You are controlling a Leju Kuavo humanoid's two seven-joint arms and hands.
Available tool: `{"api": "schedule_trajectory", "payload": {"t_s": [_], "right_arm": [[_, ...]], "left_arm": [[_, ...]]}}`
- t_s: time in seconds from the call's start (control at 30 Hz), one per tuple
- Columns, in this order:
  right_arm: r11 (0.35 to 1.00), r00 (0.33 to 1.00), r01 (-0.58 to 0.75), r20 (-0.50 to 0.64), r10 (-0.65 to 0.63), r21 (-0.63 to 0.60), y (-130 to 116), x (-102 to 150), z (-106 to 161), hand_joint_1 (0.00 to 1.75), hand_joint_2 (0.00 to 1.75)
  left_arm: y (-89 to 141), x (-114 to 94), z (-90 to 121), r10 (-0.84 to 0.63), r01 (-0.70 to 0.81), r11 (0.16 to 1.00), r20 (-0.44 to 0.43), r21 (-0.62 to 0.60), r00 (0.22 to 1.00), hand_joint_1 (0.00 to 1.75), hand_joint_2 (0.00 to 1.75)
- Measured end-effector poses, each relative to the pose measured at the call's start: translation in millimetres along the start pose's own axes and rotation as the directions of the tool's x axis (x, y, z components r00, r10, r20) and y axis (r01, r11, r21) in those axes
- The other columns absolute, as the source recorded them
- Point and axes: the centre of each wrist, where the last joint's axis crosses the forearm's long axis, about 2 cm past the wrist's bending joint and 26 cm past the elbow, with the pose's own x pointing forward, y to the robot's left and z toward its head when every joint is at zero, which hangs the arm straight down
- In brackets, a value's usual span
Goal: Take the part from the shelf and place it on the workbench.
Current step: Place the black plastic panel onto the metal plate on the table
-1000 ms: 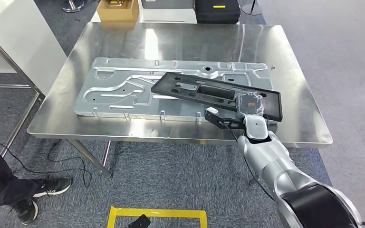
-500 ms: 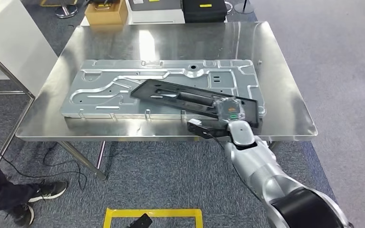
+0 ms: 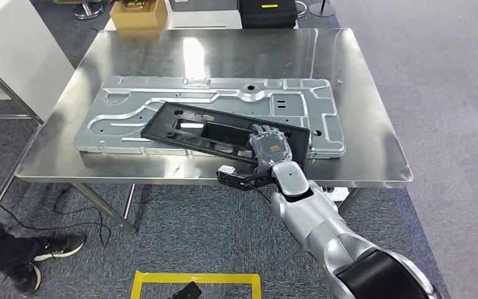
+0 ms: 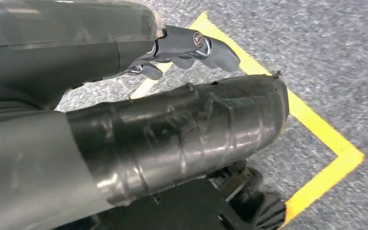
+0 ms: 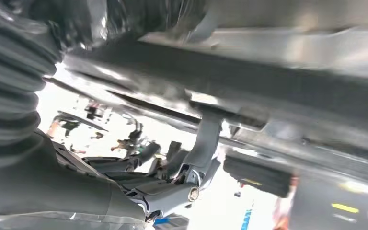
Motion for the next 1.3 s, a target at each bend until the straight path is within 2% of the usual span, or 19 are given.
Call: {"api": "schedule_trajectory", "payload": {"t_s": [0.3,0.63,0.87,1.13,1.3], "right_arm": [[0.999,0.998,0.008,0.060,-0.005,-0.046,-1.3,13.9,2.0,0.00,0.00],[0.993,0.995,0.026,0.103,-0.014,-0.117,-13.8,23.8,-0.4,0.00,0.00],[0.995,0.983,0.042,0.179,-0.025,-0.095,-19.0,26.1,1.6,0.00,0.00],[0.978,0.960,0.123,0.270,-0.074,-0.168,-37.6,18.7,12.2,0.00,0.00],[0.942,0.947,0.211,0.293,-0.131,-0.260,-33.7,0.8,36.7,0.00,0.00]], "left_arm": [[-2.3,-2.7,1.4,0.007,-0.007,1.000,-0.006,0.003,1.000,0.00,0.00],[-3.1,-3.1,1.8,0.021,-0.021,1.000,-0.007,0.005,1.000,0.00,0.00],[-6.5,-10.7,4.8,0.042,-0.042,0.999,-0.015,0.005,0.999,0.00,0.00],[-9.0,-17.8,7.5,0.080,-0.079,0.997,-0.023,0.017,0.997,0.00,0.00],[-11.7,-24.5,10.4,0.106,-0.105,0.994,-0.029,0.036,0.994,0.00,0.00]]}}
